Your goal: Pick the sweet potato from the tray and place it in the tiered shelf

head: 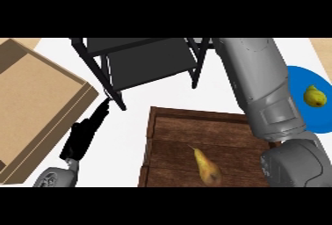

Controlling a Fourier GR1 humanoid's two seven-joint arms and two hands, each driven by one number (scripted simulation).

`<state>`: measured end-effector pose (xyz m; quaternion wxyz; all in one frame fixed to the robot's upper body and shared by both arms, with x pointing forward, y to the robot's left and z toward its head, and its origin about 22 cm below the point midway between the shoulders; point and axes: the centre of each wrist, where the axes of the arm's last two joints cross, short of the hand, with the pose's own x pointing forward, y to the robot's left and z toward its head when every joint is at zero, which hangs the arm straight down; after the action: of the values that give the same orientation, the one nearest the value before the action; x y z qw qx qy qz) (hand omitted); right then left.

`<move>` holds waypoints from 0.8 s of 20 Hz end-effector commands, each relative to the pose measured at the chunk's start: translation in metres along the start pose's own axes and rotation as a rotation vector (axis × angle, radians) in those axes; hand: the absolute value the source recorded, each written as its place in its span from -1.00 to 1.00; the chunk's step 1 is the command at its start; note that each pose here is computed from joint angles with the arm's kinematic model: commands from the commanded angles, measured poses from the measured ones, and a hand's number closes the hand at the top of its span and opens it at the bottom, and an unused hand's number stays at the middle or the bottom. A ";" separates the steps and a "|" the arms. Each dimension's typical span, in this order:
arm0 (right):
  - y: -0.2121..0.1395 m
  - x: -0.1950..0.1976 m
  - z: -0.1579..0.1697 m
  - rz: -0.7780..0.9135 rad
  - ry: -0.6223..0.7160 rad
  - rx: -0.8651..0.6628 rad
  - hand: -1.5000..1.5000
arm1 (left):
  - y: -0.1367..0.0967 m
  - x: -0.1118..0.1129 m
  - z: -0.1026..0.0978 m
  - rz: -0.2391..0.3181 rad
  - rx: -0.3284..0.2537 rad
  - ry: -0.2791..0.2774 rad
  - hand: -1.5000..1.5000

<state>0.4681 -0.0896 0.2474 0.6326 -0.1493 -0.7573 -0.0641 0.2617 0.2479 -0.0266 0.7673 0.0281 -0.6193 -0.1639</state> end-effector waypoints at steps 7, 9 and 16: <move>-0.081 -0.034 -0.030 0.018 0.114 -0.273 -1.00 | 0.016 -0.013 0.012 0.023 0.074 0.042 0.00; -0.110 -0.059 -0.031 0.040 0.093 -0.261 -1.00 | -0.001 -0.013 0.021 0.023 0.064 0.040 0.00; -0.185 -0.084 -0.025 0.070 0.032 -0.183 -1.00 | 0.012 -0.021 0.035 0.019 0.056 0.043 0.00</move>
<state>0.4607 -0.2517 0.2002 0.6340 -0.2257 -0.7275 -0.1337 0.2318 0.2636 -0.0404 0.7832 0.0493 -0.6057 -0.1315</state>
